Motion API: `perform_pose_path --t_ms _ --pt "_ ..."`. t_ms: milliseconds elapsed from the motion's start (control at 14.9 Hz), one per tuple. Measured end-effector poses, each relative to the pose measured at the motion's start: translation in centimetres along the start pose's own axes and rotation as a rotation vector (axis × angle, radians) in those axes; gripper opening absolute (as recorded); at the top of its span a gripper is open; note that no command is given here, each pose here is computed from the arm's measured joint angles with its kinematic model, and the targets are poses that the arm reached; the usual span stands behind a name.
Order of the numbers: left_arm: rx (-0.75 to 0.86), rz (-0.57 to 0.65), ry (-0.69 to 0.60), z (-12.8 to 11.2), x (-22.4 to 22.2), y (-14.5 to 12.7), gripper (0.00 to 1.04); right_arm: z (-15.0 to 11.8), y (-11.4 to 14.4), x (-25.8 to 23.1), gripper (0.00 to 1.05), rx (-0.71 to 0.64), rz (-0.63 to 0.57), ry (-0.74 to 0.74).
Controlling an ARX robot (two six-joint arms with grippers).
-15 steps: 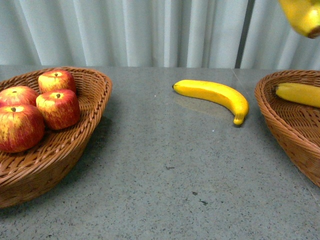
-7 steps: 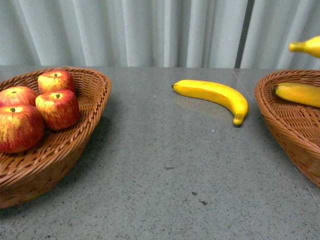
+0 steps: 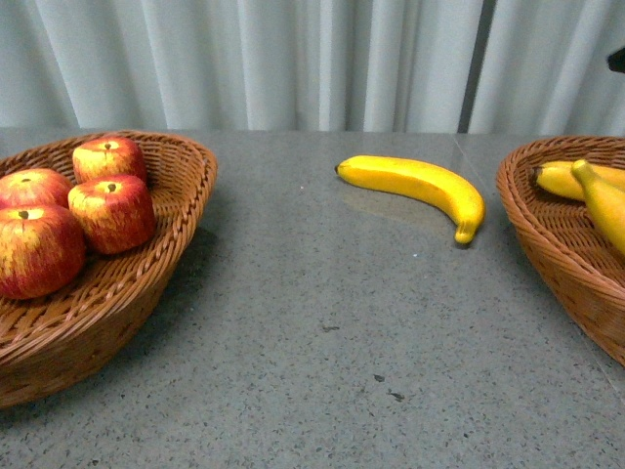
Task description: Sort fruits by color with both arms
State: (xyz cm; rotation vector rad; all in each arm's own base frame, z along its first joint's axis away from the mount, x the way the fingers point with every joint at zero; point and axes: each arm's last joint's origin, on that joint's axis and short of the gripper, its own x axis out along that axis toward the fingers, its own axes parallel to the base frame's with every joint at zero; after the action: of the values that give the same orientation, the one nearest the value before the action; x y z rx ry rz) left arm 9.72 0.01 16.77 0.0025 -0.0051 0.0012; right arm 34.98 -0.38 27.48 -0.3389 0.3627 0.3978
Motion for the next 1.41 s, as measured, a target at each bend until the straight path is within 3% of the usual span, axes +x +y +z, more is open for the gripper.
perform_pose_path --t_ms 268,535,736,870,1004,1271,1338,1405 --pt "0.0 0.0 0.0 0.0 0.0 0.0 0.98 5.3 5.2 7.0 0.98 0.019 0.193 -0.073" --pt "0.0 0.0 0.0 0.0 0.0 0.0 0.98 5.5 9.6 13.9 0.98 0.031 0.317 0.035" --pt "0.0 0.0 0.0 0.0 0.0 0.0 0.98 4.8 9.5 17.4 0.98 0.016 0.307 0.121" --pt "0.0 0.0 0.0 0.0 0.0 0.0 0.98 2.4 7.4 20.7 0.98 -0.018 0.21 0.292" --pt "0.0 0.0 0.0 0.0 0.0 0.0 0.98 2.2 6.8 21.1 0.98 -0.019 0.22 0.375" --pt "0.0 0.0 0.0 0.0 0.0 0.0 0.98 0.7 8.6 22.2 0.98 -0.069 0.231 0.475" --pt "0.0 0.0 0.0 0.0 0.0 0.0 0.98 0.7 8.6 22.3 0.93 -0.073 0.222 0.47" --pt "0.0 0.0 0.0 0.0 0.0 0.0 0.98 0.9 8.8 22.4 0.8 -0.078 0.215 0.455"
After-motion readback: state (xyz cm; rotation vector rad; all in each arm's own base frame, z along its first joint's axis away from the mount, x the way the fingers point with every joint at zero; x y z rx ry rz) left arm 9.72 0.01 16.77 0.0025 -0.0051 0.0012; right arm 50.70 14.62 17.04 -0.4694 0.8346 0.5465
